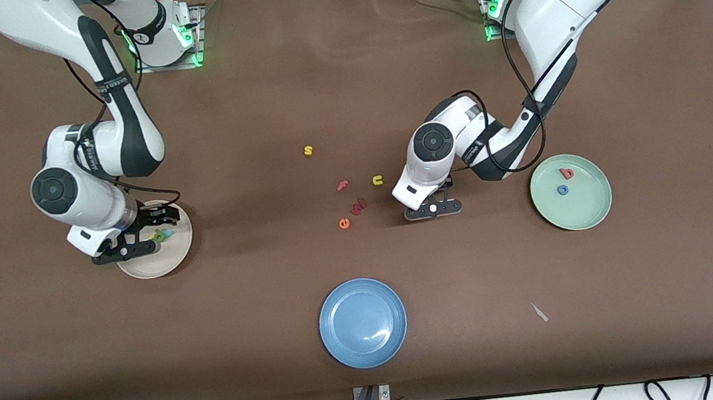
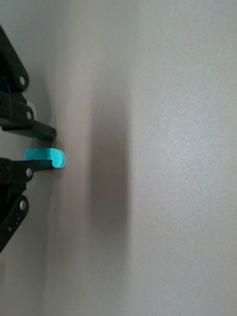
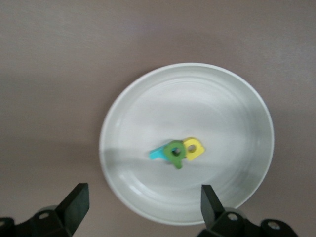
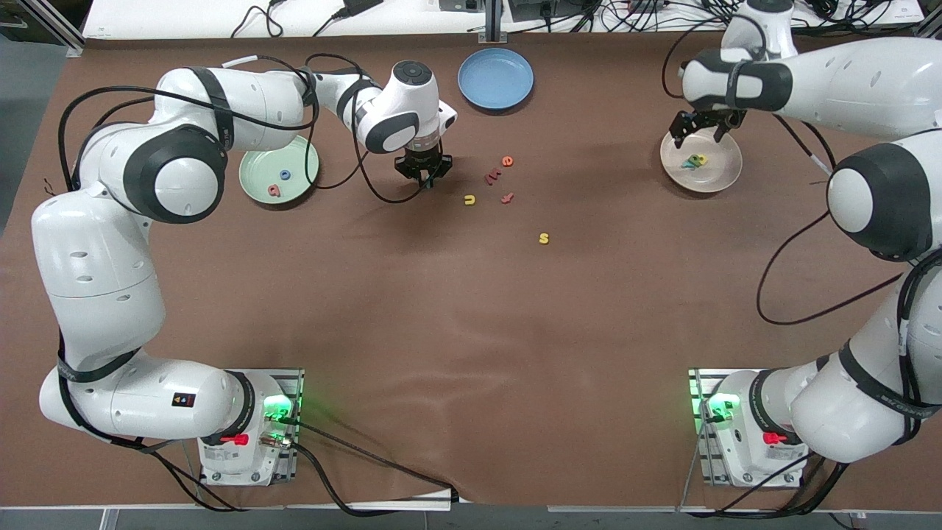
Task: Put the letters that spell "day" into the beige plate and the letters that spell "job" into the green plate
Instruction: 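Place the green p on the beige plate while the left gripper lifts the cyan r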
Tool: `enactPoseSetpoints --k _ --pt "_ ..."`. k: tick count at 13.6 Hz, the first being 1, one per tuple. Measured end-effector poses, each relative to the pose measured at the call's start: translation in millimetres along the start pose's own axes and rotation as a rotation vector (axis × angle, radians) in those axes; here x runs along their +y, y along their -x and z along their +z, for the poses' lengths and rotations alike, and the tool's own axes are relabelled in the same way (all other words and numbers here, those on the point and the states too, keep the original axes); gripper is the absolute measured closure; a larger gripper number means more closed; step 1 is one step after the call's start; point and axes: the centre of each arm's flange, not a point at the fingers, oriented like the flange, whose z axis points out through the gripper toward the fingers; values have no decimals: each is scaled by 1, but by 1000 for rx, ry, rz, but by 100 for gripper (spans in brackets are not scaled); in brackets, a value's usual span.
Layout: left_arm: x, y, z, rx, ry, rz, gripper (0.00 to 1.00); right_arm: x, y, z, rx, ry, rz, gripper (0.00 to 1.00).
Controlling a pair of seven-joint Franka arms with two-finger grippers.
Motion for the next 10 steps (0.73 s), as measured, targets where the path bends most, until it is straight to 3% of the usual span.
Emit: enactPoseSetpoints --k 1,7,10 --pt "0 0 0 0 0 -1 93 -4 -2 -8 -18 -11 13 0" --pt "-14 -15 -14 8 -26 -28 92 -33 -4 -53 -173 -25 148 0" --pt "-33 -23 -43 5 -106 -2 92 -47 -3 -77 -190 -21 146 0"
